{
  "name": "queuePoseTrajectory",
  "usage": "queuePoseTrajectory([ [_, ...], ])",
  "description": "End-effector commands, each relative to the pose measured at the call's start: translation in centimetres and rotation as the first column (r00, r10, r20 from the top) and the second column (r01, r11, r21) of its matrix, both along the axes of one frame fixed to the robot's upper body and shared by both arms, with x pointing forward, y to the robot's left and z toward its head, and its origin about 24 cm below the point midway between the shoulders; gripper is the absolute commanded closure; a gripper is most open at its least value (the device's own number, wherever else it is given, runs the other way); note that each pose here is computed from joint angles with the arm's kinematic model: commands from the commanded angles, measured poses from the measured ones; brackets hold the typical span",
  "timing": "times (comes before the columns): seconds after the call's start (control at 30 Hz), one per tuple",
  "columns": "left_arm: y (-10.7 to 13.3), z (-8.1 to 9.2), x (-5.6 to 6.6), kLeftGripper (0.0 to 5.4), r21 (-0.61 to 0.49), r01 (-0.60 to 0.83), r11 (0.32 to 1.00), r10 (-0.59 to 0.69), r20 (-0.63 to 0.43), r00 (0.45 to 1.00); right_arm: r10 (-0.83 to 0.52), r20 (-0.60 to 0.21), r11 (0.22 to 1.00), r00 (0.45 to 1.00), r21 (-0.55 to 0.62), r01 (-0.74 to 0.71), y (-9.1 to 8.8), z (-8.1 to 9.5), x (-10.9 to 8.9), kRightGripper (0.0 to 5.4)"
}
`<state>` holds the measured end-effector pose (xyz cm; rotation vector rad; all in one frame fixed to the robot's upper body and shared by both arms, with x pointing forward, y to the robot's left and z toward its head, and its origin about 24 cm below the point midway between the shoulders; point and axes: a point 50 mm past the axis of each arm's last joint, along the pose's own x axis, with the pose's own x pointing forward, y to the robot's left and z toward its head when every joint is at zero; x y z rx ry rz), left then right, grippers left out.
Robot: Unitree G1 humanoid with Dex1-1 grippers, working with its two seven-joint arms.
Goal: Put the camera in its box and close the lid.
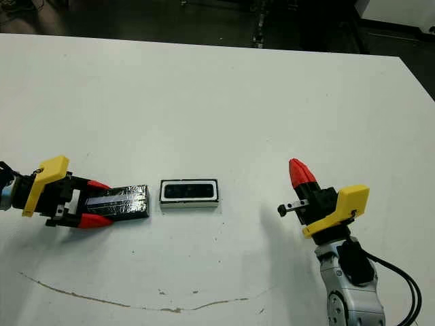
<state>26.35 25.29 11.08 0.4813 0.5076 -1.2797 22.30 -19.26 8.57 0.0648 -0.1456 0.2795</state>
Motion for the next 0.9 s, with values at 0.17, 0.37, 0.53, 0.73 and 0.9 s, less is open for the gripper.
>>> queuePoseTrajectory([
  [0.17,0.7,-0.1,0.1,2.24,-0.116,-0.099,0.988,0.096,-0.033,0.995,-0.008,-0.01,1.0,1.0,-0.02,0.008,-0.3,-0.3,-0.1,5.4],
  [0.37,1.3,0.6,0.5,2.24,-0.168,-0.116,0.979,0.108,-0.059,0.992,-0.007,-0.018,1.0,1.0,-0.019,0.007,-0.2,-0.3,-0.2,5.4],
  [0.53,1.8,1.5,1.1,2.24,-0.168,-0.088,0.982,0.084,-0.031,0.996,-0.003,-0.008,1.0,1.0,-0.026,0.003,-0.2,-0.3,-0.1,5.4],
  [0.73,1.4,2.7,2.2,2.24,-0.114,-0.041,0.993,0.04,-0.015,0.999,-0.007,-0.011,1.0,1.0,-0.022,0.006,0.0,-0.2,-0.2,5.4],
  [0.9,0.3,2.7,2.9,2.24,-0.111,-0.017,0.994,0.017,-0.008,1.0,-0.008,-0.012,1.0,1.0,-0.022,0.008,0.0,-0.2,-0.2,5.4],
])
